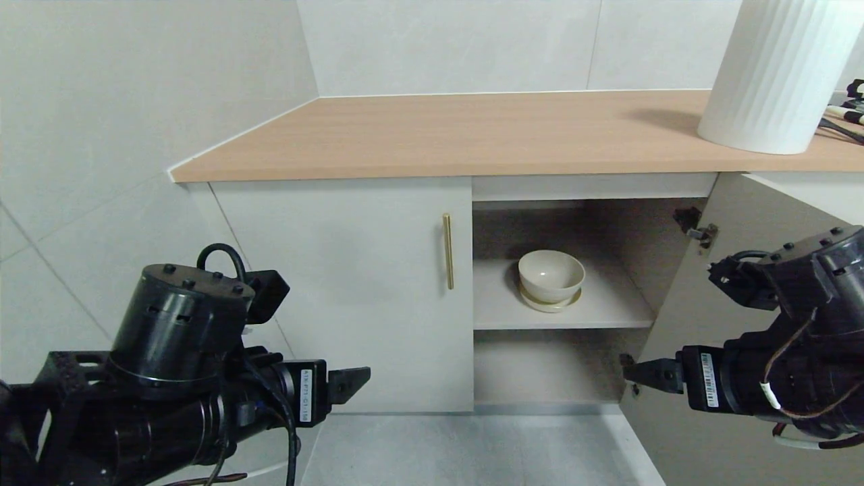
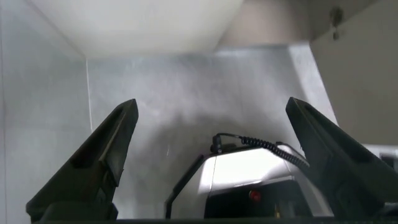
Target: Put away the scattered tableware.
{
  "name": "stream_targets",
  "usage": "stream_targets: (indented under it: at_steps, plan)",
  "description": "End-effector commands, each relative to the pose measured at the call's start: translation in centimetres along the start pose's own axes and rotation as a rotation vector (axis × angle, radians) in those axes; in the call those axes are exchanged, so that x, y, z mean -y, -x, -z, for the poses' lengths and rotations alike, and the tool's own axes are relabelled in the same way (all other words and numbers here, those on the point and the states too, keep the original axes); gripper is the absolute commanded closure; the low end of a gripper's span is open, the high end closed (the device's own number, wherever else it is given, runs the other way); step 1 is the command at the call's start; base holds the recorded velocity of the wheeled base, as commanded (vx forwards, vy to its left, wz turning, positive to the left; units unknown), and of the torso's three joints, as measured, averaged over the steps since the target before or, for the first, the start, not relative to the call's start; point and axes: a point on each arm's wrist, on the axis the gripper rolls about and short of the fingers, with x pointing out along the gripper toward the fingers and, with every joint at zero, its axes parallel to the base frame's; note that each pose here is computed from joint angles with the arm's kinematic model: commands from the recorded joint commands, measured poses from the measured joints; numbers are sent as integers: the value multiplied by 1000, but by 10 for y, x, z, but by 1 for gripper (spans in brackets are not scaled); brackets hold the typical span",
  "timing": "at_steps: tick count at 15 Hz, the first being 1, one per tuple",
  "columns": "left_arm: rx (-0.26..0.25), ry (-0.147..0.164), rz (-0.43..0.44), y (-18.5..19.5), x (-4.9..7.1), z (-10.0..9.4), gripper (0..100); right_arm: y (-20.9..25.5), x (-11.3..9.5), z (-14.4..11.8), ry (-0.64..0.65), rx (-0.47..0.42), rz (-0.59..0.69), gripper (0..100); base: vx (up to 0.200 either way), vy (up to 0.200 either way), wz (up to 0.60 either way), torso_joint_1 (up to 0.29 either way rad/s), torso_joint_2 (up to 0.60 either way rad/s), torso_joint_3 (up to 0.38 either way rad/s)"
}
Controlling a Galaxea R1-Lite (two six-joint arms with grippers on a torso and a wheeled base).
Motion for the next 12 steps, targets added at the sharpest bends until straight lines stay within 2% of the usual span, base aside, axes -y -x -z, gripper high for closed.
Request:
stream_targets:
  at_steps: [1, 6, 12]
  plan:
    - [-5, -1, -2, -2, 0, 1, 0, -3, 0, 1, 2, -11, 5, 0, -200, 0, 0, 7, 2, 2]
    - [-19, -11, -4, -5, 2, 3, 0, -6, 0, 2, 5, -21, 12, 0, -200, 0, 0, 0, 1, 1]
    - [-17, -11, -3, -5, 2, 3, 0, -4, 0, 2, 5, -15, 12, 0, 0, 0, 0, 0, 0, 0]
